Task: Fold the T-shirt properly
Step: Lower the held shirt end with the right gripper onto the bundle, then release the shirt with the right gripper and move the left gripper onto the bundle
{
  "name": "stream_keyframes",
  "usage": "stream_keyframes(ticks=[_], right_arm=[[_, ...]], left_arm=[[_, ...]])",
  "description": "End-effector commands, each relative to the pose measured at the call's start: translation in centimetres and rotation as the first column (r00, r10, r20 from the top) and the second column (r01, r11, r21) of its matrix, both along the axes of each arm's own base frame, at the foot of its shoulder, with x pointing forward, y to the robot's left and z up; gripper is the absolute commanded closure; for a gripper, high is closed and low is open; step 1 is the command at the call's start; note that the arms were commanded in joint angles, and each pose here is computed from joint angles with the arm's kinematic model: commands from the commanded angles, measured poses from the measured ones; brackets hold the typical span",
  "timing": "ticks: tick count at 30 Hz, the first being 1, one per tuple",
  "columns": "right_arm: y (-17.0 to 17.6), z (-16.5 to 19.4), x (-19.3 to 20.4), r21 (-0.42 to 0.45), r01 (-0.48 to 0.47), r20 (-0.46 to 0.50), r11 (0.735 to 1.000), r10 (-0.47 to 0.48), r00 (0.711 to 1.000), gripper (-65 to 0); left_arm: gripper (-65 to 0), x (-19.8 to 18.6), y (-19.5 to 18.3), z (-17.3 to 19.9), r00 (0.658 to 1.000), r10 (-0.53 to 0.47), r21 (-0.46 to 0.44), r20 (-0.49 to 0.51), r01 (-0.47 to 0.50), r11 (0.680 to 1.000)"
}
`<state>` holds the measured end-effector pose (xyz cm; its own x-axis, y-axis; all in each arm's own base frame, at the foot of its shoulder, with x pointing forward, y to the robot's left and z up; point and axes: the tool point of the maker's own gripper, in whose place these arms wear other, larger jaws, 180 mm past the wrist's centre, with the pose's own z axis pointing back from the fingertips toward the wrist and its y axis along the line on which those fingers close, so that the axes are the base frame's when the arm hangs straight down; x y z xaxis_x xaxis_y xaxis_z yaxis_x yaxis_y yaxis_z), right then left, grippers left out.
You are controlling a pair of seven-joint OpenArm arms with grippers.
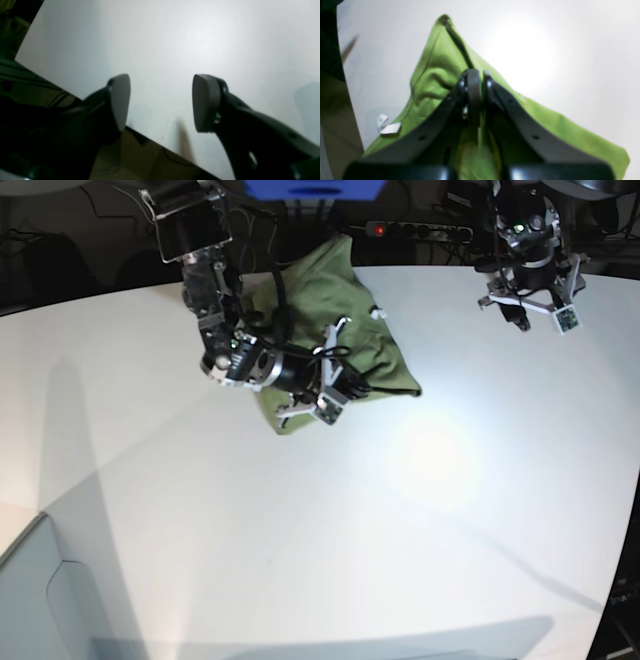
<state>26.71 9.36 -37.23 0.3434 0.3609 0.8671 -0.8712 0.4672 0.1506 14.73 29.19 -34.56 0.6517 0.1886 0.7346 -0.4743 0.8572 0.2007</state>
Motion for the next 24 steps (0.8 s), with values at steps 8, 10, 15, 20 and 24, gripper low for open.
stream_keyframes(ticks=[8,10,15,20,24], right_arm=[[1.0,3.6,-1.2,0.087,-0.012,0.076,0.996,0.005,0.997,-0.4],[1.0,3.3,-1.7,0.088,-0.012,0.065,0.996,0.006,0.998,-0.4],[0.7,2.8,-2.2,0.084,-0.003,0.048,0.996,-0.001,0.999,-0.7],[-1.9,2.0,-2.1,0.005,-0.011,0.074,1.000,0.011,0.997,-1.1],[-4.7,2.7,-2.3,-0.057,-0.007,0.132,0.998,0.015,0.991,-1.1]], left_arm=[[-37.6,0.5,0.3,1.1,0.999,-0.004,0.027,0.034,0.003,1.000],[-37.6,0.5,0.2,1.1,0.999,-0.007,0.026,0.033,0.006,1.000],[-37.6,0.6,-0.1,1.0,0.999,-0.015,0.020,0.033,0.014,1.000],[-37.6,1.4,-3.2,0.7,0.995,-0.040,-0.143,0.086,0.052,0.988],[-37.6,2.0,-5.7,0.2,0.990,-0.005,-0.358,0.144,0.057,0.932]])
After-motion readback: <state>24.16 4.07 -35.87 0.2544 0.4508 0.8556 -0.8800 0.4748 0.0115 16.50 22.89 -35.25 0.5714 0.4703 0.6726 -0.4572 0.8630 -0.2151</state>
